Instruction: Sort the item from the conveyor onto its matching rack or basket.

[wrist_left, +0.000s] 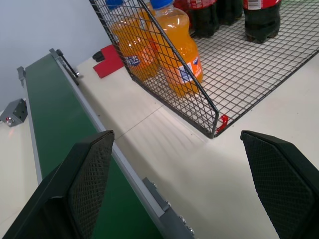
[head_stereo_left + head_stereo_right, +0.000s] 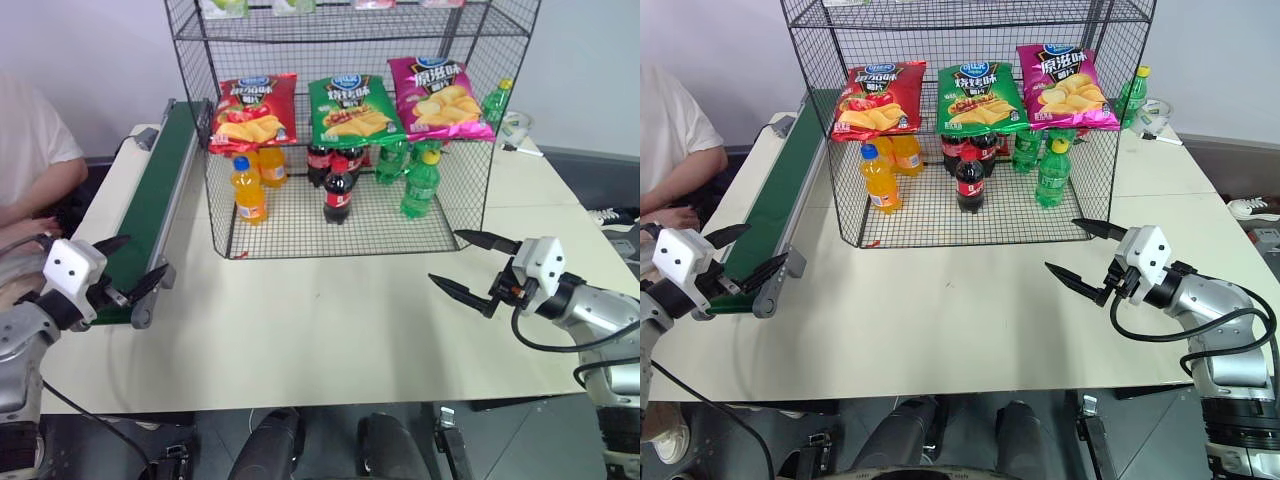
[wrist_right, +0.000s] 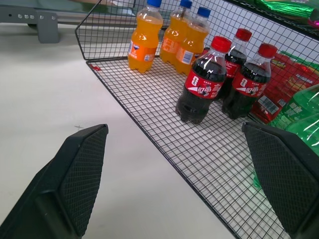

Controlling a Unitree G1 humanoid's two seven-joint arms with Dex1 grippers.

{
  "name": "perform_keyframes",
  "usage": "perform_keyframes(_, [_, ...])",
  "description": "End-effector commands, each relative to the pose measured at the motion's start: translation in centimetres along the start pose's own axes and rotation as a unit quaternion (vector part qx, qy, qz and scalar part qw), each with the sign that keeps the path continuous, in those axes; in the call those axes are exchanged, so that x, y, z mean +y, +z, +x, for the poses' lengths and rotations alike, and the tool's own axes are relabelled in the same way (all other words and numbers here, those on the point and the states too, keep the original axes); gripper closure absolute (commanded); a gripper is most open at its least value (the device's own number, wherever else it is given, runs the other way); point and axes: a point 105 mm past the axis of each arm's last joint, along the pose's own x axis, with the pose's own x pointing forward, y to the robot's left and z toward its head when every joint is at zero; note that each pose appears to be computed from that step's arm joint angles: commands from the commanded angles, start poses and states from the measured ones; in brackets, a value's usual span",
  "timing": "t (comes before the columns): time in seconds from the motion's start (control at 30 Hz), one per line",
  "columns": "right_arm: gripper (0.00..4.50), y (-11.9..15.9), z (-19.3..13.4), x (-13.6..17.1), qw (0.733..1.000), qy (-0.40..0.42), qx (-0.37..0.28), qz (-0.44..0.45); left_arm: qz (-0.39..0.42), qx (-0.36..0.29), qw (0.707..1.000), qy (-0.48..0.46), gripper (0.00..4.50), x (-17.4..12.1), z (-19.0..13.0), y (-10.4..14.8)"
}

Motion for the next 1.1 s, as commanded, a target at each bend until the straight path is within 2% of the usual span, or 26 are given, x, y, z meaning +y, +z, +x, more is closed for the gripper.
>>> perform_keyframes(0.03, [0.00, 0.9, 0.3, -0.2, 1.000, -0.001, -0.019, -0.016, 0.009, -0.016, 1.000, 0.009, 0.26, 0.4, 0.0, 0.9])
perform_keyframes(0.87, [0.00, 0.9, 0.5, -0.4, 1.000, -0.004, -0.019, -0.020, 0.018, -0.018, 1.000, 0.006, 0.26, 0.0, 0.3, 0.8])
perform_keyframes(1.1, [0.00, 0.9, 0.7, -0.7, 1.000, -0.002, -0.019, -0.025, 0.023, -0.035, 0.999, 0.008, 0.26, 0.0, 1.2, 1.6])
